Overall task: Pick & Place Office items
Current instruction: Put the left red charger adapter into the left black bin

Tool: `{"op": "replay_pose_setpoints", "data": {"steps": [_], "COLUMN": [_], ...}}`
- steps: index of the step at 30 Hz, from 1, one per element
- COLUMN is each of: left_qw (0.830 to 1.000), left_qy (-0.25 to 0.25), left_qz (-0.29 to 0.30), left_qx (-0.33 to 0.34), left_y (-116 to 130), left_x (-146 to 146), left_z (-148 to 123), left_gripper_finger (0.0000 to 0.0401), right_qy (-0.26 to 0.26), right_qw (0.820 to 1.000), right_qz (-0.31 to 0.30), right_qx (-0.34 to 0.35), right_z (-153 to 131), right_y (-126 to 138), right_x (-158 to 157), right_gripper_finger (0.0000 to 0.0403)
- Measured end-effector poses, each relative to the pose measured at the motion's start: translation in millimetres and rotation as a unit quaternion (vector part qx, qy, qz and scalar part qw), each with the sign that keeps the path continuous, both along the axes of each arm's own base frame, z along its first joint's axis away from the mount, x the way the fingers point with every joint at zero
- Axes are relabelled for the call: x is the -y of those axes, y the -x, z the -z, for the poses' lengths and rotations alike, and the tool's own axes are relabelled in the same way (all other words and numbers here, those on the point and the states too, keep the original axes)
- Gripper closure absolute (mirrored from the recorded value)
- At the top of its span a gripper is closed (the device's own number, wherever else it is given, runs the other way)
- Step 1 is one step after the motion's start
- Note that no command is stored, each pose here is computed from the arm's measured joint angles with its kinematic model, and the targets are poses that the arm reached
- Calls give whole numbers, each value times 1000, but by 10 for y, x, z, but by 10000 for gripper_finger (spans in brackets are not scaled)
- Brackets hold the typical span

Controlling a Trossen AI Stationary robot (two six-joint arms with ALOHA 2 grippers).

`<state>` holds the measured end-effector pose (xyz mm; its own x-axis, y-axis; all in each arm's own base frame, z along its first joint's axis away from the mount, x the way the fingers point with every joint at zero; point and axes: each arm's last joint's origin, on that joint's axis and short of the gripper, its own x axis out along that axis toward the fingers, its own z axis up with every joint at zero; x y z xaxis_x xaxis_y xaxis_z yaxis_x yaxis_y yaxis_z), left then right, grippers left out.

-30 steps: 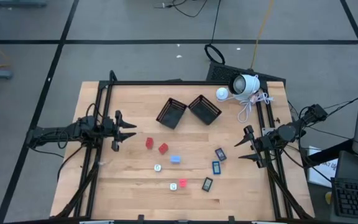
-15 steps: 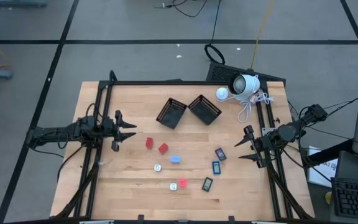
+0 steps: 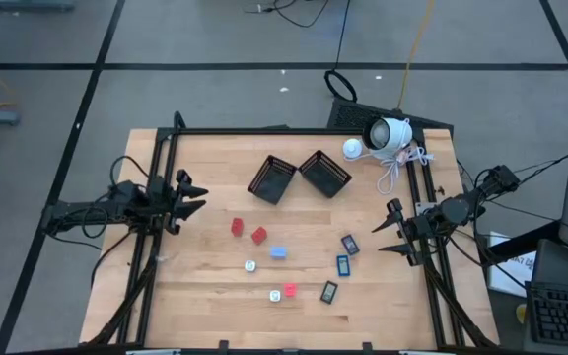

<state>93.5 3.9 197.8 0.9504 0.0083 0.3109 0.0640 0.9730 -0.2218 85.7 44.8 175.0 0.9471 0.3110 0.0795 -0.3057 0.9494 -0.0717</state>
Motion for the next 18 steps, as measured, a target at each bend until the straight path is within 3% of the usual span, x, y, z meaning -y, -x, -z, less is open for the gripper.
{"op": "replay_pose_setpoints", "data": {"steps": [10, 15, 18], "left_qw": [1000, 998, 995], "left_qy": [0, 37, 88], "left_qz": [-5, -14, -33], "left_qx": [8, 48, 40], "left_y": [5, 32, 25], "left_x": [-3, -14, -35], "left_z": [-15, -84, -63], "left_gripper_finger": [249, 249, 241], "right_qy": [0, 0, 0], "right_qw": [1000, 1000, 1000], "right_qz": [0, 0, 0], "right_qx": [0, 0, 0], "right_z": [0, -1, 0], "right_y": [0, 0, 0], "right_x": [0, 0, 0], "right_gripper_finger": [179, 179, 179]}}
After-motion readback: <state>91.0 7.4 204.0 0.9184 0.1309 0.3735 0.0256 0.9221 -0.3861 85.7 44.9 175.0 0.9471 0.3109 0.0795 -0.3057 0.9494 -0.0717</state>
